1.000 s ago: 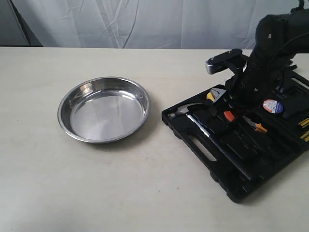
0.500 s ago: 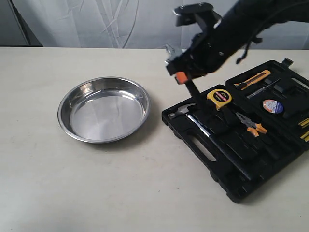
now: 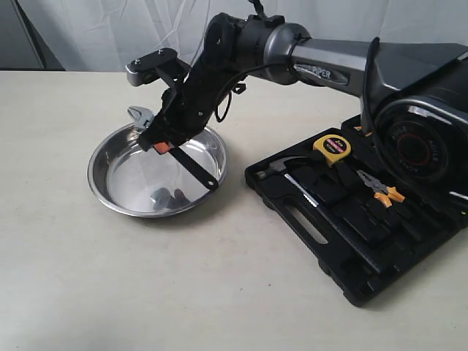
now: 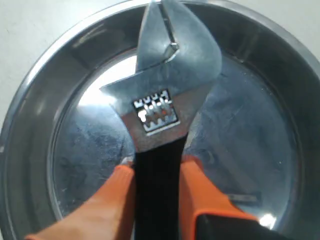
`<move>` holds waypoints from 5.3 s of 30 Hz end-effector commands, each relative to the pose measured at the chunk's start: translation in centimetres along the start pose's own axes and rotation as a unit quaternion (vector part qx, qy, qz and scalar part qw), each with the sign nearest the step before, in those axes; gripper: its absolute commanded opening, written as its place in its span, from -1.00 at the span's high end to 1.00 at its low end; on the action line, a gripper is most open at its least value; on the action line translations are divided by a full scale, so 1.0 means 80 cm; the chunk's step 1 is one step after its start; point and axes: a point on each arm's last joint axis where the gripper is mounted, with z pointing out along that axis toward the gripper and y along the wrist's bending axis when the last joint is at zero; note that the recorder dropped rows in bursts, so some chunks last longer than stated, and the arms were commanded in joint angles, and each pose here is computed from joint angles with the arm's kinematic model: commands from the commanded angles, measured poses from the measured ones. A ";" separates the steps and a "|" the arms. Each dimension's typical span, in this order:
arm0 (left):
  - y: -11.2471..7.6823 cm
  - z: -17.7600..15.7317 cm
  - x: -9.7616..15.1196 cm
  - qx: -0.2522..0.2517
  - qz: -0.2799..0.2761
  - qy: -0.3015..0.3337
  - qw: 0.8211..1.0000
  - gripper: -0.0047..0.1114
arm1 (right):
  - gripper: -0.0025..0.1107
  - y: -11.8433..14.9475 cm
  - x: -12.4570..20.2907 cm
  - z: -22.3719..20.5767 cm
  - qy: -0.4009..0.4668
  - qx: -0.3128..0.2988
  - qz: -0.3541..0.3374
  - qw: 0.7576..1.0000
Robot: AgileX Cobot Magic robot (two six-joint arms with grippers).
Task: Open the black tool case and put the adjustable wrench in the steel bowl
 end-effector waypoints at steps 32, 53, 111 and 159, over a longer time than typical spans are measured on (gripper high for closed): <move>0.000 -0.001 -0.003 -0.002 0.001 -0.007 1.000 0.92 | 0.97 0.009 -0.019 -0.027 -0.035 0.003 -0.014 0.999; 0.000 -0.001 -0.003 -0.002 0.001 -0.007 1.000 0.92 | 0.17 0.003 0.015 0.010 0.059 -0.015 0.020 0.998; 0.000 -0.001 -0.003 -0.002 0.001 -0.007 1.000 0.92 | 0.97 0.135 0.432 -0.318 -0.448 0.407 0.112 0.788; 0.000 -0.001 -0.003 -0.002 0.001 -0.007 1.000 0.92 | 0.97 0.157 0.473 -0.312 -0.395 0.437 0.173 0.789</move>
